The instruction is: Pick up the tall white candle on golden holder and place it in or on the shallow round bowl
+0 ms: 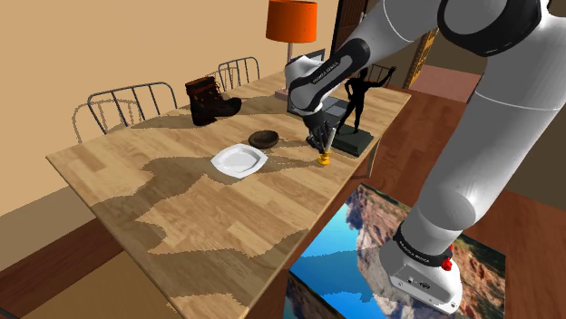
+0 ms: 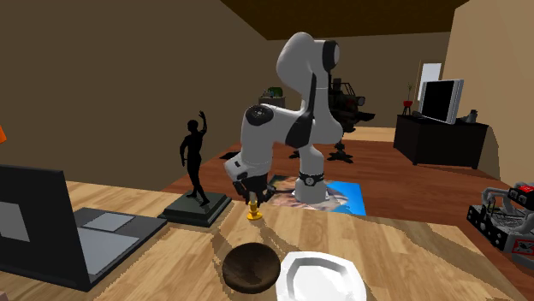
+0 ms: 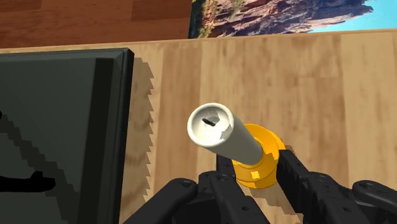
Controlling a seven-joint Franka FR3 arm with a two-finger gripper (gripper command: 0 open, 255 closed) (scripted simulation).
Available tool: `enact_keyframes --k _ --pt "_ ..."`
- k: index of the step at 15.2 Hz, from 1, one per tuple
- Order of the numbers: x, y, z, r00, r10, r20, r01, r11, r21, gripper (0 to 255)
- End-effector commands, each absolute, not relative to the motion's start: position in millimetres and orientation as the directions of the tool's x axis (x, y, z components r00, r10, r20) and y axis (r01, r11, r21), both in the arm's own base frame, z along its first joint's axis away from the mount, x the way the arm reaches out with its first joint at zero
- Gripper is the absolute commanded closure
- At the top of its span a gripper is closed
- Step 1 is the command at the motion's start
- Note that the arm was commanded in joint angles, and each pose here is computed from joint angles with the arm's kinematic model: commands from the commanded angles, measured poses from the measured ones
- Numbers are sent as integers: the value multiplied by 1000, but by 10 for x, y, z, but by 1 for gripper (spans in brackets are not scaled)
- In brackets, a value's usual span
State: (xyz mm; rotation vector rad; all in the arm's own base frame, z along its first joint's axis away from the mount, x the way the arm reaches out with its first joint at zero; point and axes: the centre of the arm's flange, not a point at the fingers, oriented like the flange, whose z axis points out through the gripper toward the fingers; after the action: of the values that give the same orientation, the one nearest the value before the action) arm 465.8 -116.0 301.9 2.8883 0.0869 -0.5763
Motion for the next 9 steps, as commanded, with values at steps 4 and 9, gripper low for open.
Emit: enact_keyframes --k 4,9 --pt "4638 -1156 3235 918 19 -395 95 -980 175 255" --pt "4638 -1156 3499 918 19 -395 95 -980 175 255"
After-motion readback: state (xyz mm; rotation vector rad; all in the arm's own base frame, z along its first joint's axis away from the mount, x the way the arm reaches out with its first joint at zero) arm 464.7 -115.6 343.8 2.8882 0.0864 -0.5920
